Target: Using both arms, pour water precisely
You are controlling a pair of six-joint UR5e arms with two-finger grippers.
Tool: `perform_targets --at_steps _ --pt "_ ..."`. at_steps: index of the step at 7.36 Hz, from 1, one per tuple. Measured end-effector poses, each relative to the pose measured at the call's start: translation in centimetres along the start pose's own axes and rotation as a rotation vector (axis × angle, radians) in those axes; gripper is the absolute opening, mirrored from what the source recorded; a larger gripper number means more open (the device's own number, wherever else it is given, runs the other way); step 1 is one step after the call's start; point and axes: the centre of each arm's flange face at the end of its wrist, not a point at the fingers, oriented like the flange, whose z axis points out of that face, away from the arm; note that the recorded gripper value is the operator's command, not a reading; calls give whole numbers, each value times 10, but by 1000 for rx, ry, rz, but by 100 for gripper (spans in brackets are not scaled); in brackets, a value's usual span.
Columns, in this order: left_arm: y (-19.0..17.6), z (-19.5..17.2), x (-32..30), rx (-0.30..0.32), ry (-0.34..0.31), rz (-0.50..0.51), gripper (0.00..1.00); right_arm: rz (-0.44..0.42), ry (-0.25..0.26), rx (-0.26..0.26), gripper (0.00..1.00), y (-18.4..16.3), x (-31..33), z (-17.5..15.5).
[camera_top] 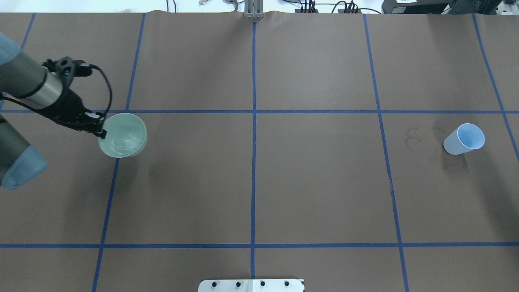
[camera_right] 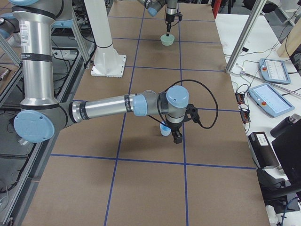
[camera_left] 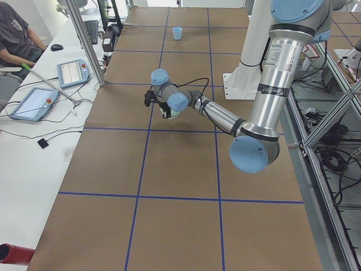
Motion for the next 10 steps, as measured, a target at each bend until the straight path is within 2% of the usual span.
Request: perform_targets --at_steps 2,4,9,10 --pt "9 -3 -97 -18 -57 17 0 9 -2 -2 100 10 0 0" --pt "9 -2 -153 -30 -86 -18 0 10 -2 1 100 15 -2 -2" --pt "12 19 -197 -85 -100 -85 0 12 -1 1 100 18 -2 -3" --pt "13 22 -199 -92 -98 -90 29 12 -1 2 100 18 -3 -3"
